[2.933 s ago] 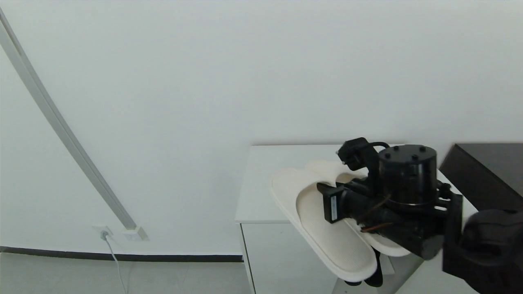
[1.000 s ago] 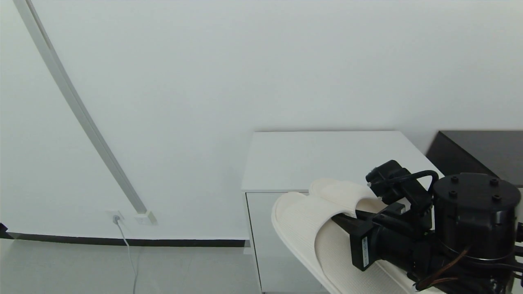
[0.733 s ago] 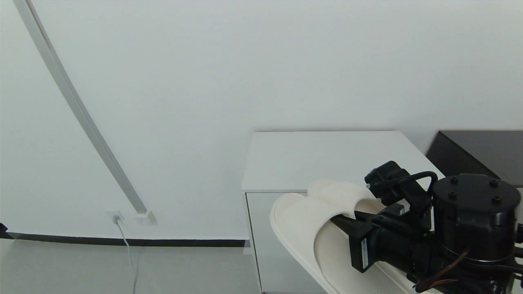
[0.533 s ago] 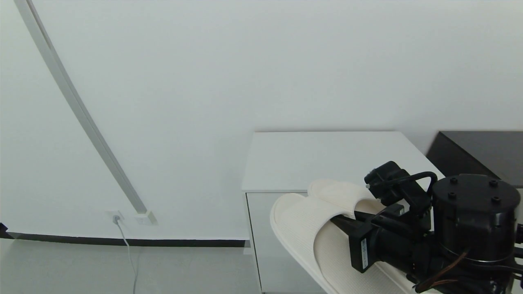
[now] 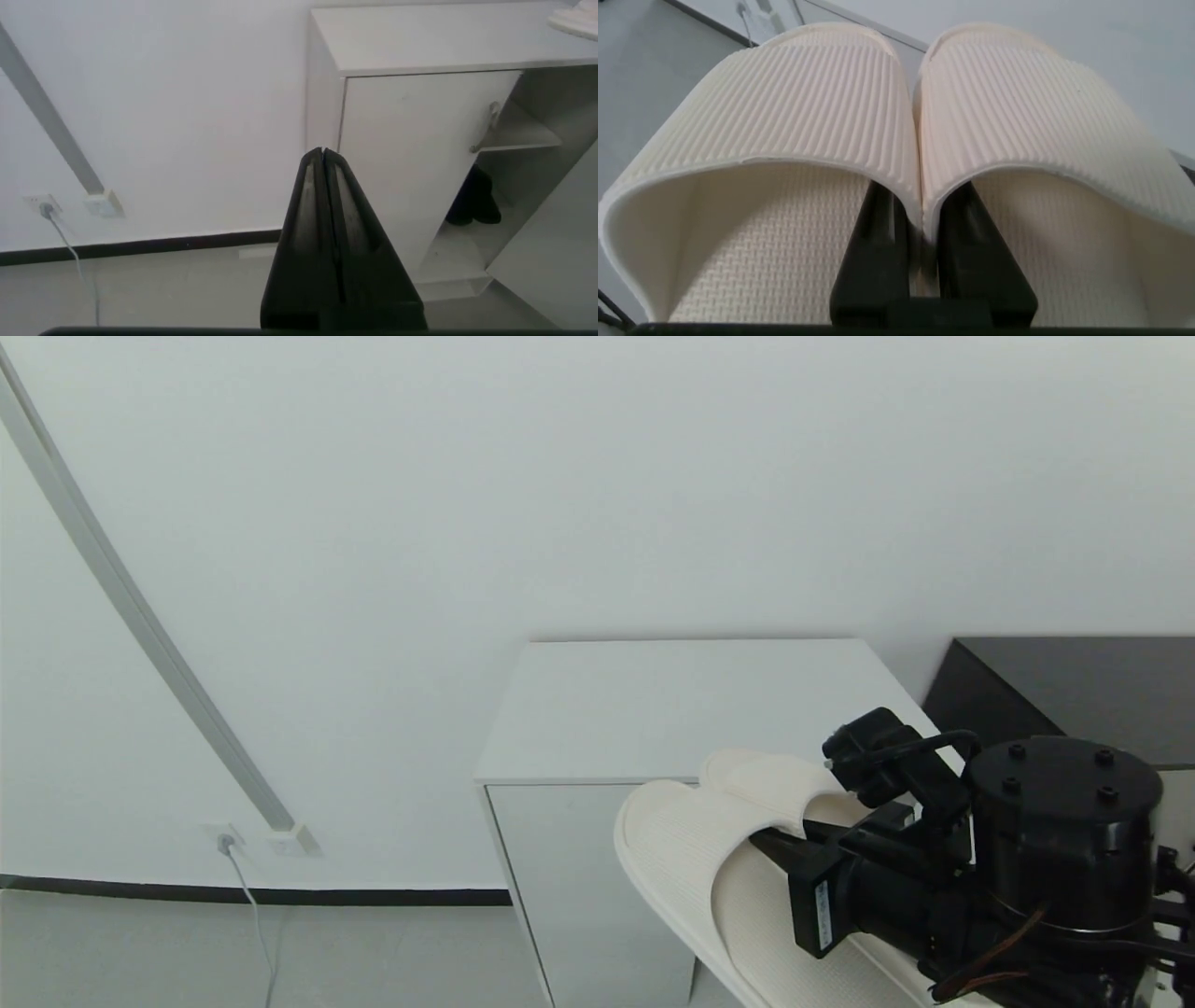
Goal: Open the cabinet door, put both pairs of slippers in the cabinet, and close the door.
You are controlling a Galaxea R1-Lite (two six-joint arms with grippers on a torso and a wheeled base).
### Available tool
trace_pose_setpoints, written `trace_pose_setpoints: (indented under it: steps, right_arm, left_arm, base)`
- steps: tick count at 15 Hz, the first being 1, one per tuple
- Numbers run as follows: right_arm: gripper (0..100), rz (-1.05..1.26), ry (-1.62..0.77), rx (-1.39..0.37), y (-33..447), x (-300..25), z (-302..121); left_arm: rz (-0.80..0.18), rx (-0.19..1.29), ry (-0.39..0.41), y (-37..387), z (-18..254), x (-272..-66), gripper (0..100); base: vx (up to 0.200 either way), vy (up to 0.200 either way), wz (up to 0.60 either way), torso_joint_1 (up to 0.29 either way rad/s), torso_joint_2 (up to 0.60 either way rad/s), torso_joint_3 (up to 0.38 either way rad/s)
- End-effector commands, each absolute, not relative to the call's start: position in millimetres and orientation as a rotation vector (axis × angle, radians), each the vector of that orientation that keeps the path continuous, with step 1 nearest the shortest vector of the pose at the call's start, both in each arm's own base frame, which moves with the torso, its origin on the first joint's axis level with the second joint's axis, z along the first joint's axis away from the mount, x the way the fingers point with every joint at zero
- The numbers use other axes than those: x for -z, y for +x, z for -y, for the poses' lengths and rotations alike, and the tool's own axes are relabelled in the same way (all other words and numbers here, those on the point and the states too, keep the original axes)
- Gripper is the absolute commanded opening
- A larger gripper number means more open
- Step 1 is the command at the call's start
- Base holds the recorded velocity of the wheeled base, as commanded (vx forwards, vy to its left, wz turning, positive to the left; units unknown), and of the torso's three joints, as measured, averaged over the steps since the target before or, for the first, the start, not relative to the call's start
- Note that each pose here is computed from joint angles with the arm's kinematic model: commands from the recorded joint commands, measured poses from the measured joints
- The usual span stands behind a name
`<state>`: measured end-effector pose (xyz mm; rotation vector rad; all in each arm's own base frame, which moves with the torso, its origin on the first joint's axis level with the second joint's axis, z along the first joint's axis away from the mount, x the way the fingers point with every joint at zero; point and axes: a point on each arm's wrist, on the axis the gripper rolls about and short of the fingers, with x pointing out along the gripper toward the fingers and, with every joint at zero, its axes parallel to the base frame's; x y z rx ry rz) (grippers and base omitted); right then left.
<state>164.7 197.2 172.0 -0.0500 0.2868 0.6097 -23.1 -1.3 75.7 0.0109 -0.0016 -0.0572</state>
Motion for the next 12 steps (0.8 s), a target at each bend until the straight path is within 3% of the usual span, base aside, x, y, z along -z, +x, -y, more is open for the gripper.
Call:
trace_pose_setpoints:
  steps: [1, 8, 12]
  right_arm:
    - [0, -0.289, -0.051, -0.610, 164.9, -171.0, -197.8]
    - [0, -0.255, -0.031, -0.597, 166.1, -167.2, -198.2]
    - [0, -0.260, -0.036, -0.597, 165.7, -163.2, -197.7]
  left_arm:
    - [0.000, 0.057, 0.011, -23.0, 1.3, -75.7, 0]
    - [0.000, 0.057, 0.011, -23.0, 1.3, -75.7, 0]
    - [0.000, 0.057, 0.011, -23.0, 1.3, -75.7, 0]
  base:
    - [0.000, -0.200, 0.00, 0.002, 0.00, 0.007]
    - [0.000, -0.200, 0.00, 0.003, 0.00, 0.002]
    - [0.000, 0.000, 0.00, 0.000, 0.00, 0.000]
